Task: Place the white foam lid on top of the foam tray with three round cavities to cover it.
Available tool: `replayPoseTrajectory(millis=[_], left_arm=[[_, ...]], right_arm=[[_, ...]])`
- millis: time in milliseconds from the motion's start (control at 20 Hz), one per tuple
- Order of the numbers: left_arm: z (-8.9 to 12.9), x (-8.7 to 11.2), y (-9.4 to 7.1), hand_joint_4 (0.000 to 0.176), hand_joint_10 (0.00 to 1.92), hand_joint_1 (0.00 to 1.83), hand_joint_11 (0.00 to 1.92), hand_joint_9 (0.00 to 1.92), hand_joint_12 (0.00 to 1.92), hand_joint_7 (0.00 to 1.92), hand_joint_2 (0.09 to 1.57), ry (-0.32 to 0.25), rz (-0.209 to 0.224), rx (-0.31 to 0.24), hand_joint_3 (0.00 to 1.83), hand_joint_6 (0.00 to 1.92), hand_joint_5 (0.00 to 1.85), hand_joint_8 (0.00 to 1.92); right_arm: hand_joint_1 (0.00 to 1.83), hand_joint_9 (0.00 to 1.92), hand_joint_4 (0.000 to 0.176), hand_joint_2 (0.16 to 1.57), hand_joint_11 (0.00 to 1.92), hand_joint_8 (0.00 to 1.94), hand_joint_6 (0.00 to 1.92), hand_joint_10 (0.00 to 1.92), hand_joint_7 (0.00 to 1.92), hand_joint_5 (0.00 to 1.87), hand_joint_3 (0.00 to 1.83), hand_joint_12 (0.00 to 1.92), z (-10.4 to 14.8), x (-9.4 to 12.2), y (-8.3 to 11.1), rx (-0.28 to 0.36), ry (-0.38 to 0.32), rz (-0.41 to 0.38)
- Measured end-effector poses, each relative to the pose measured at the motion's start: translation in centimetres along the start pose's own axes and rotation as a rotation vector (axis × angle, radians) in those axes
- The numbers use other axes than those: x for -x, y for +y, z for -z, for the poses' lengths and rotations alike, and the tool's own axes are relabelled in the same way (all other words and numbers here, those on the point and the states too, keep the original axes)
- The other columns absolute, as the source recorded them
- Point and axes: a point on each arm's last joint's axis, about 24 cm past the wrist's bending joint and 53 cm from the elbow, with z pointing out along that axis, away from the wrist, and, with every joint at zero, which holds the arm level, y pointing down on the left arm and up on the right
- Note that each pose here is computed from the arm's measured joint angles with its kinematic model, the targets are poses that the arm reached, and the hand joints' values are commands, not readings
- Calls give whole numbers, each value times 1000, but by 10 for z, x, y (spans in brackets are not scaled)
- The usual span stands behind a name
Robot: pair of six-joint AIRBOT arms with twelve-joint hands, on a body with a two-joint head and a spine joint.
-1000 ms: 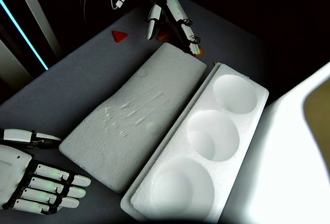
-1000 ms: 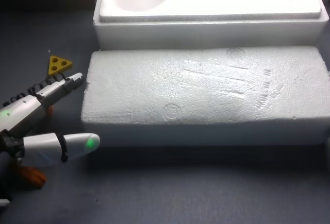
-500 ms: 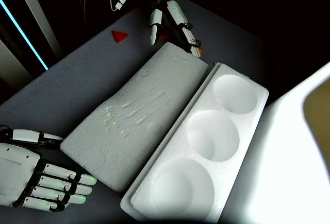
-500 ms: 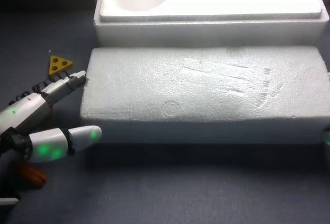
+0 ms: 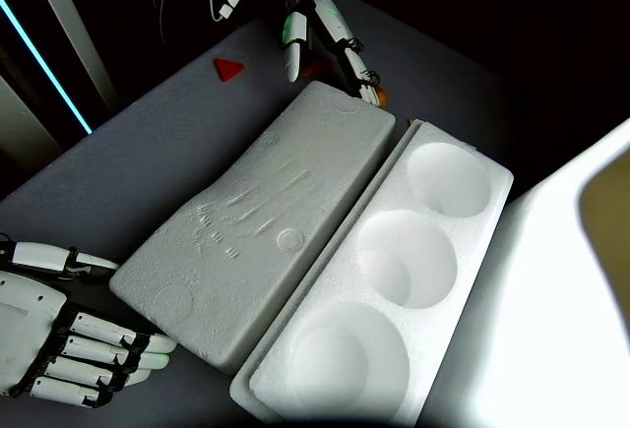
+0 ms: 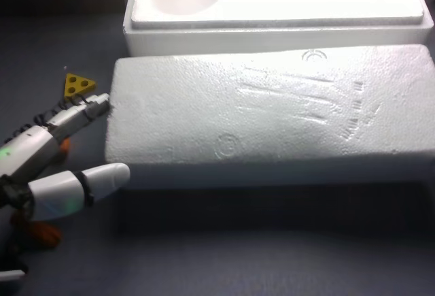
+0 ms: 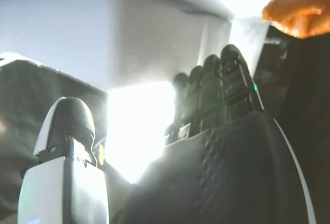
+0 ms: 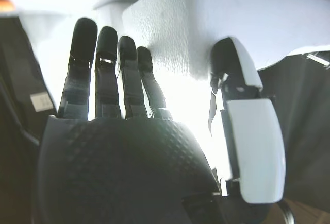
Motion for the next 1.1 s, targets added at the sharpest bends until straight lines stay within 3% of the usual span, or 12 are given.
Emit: replayPoseTrajectory(millis=[100,150,350,400,450,500,600,700,750,800,1000,1100], left_arm=[[6,0,-12,0,0,491,0,0,0,0,1146,1,0,-31,9,22,151,0],[8,-1,-19,0,0,479,0,0,0,0,1145,5,-1,-48,8,14,134,0],[14,-1,-44,0,0,488,0,0,0,0,1142,22,-23,-113,5,12,134,0],[14,1,-52,0,0,501,0,0,0,0,1143,22,-35,-134,4,11,134,0],[15,3,-58,0,0,501,0,0,0,0,1143,17,-39,-145,4,11,134,0],[15,6,-64,0,0,488,0,0,0,0,1139,11,-43,-163,2,8,127,0],[12,9,-79,0,0,528,0,0,0,0,1144,-2,-47,-209,4,5,123,0],[7,12,-89,0,0,524,0,0,0,0,1144,-8,-50,-241,3,5,124,0],[4,14,-95,0,0,524,0,0,0,0,1144,-9,-57,-260,3,5,124,0],[-2,18,-103,0,0,554,2,0,1,0,1141,-17,-60,-284,1,13,146,0],[-22,27,-115,0,0,536,26,0,19,0,1129,-39,-58,-320,0,11,148,0],[-32,34,-117,0,0,574,46,0,38,0,1119,-50,-64,-325,0,6,142,0]], right_arm=[[519,0,0,1268,0,24,397,447,121,2,3,1551,11,4,9,20,-1,19],[488,0,0,1243,0,11,342,308,119,5,0,1249,16,9,13,30,-11,25],[494,0,0,1188,0,4,381,468,157,6,0,1297,29,28,33,79,-51,55],[533,0,0,1191,0,6,401,377,180,0,0,1063,32,33,41,103,-59,68],[533,0,0,1191,0,6,401,377,180,0,0,1063,34,35,47,118,-63,74],[502,0,0,1201,0,3,397,312,177,0,2,819,35,39,52,136,-72,79],[417,55,0,1181,0,6,327,521,211,0,0,1401,36,46,60,165,-89,92],[412,18,0,1207,0,57,506,975,311,0,4,1703,33,51,63,175,-100,95],[412,18,0,1207,0,57,506,975,311,0,4,1703,31,54,66,184,-109,96],[444,0,0,1220,0,110,688,1188,338,0,4,1881,29,59,69,195,-120,102],[429,41,0,1209,0,149,777,1096,347,0,0,1806,13,78,82,225,-157,119],[507,37,0,1208,6,549,806,1218,215,0,0,1908,1,86,90,245,-176,119]])
